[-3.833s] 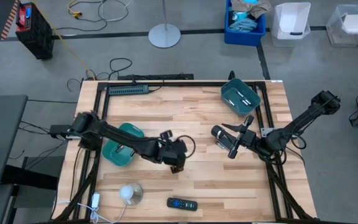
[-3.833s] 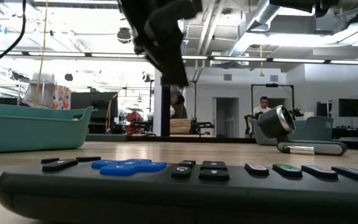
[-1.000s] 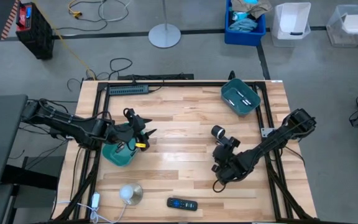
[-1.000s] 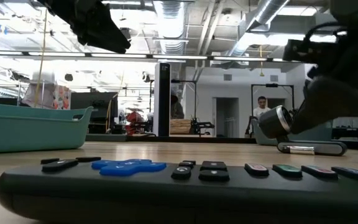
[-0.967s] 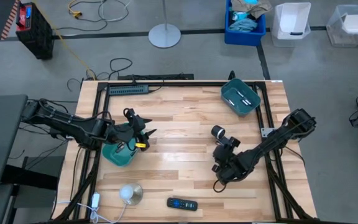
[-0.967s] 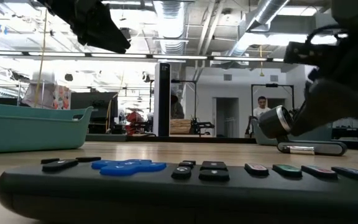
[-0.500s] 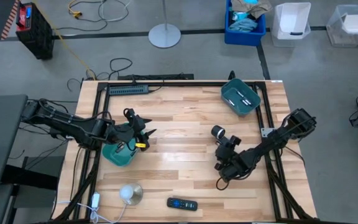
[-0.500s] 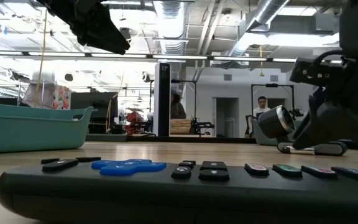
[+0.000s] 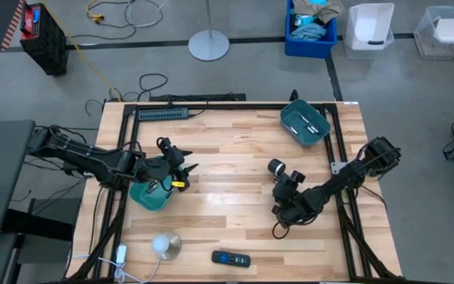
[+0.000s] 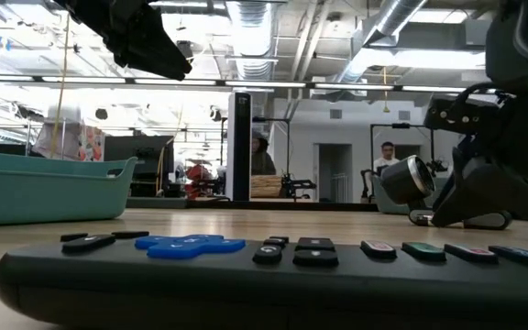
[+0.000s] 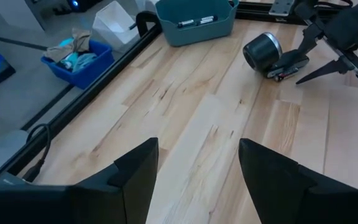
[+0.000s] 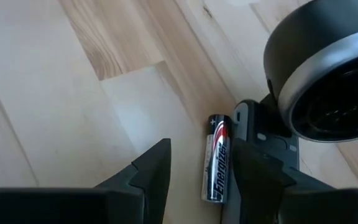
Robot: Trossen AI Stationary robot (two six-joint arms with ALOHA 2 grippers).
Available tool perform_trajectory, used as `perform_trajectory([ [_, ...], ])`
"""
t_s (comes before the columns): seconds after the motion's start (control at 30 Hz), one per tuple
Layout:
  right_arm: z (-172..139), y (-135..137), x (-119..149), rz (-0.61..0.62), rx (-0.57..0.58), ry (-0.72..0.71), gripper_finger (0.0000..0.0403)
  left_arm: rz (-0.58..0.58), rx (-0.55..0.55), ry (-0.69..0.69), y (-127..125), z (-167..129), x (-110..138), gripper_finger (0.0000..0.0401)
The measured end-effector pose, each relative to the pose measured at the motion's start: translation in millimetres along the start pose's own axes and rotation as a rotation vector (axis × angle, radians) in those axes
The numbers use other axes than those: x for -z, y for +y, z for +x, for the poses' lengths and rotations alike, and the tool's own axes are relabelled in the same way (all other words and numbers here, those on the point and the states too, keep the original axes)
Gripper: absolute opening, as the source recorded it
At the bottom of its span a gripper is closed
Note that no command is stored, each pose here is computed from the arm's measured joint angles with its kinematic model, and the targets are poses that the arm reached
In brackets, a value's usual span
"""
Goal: Sort batteries
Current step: Put the silver battery into the blue bin
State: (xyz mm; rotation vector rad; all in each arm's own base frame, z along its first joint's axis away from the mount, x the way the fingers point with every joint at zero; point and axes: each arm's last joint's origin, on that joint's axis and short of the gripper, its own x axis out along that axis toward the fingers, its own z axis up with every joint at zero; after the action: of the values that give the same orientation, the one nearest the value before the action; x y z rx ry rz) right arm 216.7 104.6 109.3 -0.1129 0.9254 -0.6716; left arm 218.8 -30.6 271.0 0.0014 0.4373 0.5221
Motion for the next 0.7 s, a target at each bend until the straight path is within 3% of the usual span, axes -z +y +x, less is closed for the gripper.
perform_trajectory([
  [0.7,8.3,-1.0,-6.8,0.014,-0.094,0.106,0.0186,0.0,0.0,0.0,0.0,0.0,0.0,0.0217],
])
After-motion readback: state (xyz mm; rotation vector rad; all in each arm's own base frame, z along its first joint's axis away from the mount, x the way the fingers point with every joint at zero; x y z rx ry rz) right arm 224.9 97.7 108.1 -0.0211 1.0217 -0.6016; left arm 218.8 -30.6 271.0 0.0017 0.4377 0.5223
